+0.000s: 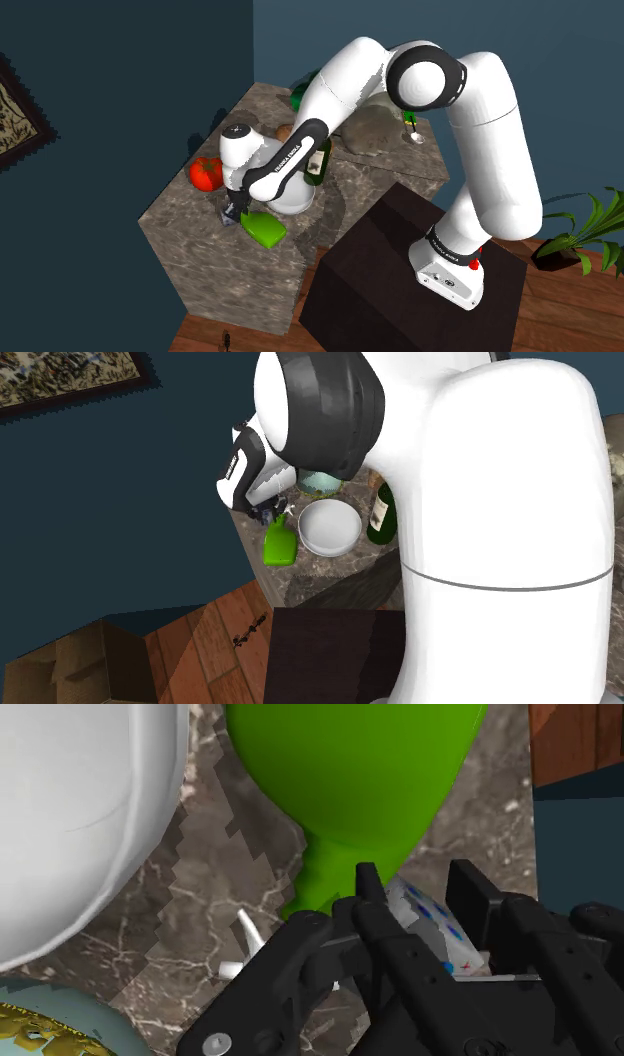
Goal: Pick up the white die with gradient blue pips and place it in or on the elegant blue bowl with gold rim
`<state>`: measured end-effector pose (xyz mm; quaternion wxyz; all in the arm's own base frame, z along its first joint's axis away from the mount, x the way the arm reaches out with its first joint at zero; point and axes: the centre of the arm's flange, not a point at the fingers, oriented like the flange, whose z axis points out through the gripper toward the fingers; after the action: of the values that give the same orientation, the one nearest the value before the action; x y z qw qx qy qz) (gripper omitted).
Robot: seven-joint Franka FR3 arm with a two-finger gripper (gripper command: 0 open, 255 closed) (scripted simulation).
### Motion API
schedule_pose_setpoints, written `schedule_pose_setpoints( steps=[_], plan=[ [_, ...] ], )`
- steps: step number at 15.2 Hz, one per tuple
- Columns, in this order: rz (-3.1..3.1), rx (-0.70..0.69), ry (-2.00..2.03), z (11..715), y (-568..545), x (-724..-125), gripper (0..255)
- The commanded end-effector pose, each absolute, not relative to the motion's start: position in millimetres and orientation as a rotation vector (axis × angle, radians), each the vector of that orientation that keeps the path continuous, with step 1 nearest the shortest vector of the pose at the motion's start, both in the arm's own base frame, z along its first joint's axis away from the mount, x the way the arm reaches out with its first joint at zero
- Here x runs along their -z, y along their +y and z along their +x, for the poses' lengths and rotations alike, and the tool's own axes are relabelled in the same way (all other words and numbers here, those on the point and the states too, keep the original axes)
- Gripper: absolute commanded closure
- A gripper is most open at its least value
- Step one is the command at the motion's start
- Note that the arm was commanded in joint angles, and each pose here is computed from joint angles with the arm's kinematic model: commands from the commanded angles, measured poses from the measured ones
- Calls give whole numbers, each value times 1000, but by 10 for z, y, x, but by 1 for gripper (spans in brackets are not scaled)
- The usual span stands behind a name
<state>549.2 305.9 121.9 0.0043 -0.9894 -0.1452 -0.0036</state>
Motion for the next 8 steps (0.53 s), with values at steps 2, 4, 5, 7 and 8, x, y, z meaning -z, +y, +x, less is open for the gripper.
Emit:
schedule_pose_setpoints(
  steps=[2, 4, 5, 7, 8],
  plan=[
    [-3050, 2, -729, 5732, 3128, -1325, 0],
    [-2975, -6, -999, 5956, 3239, -1432, 0],
    [-2959, -8, -1048, 5996, 3264, -1451, 0],
    [-2959, -8, -1048, 5995, 3264, -1346, 0],
    [-2959, -8, -1048, 5995, 3265, -1293, 0]
  ],
)
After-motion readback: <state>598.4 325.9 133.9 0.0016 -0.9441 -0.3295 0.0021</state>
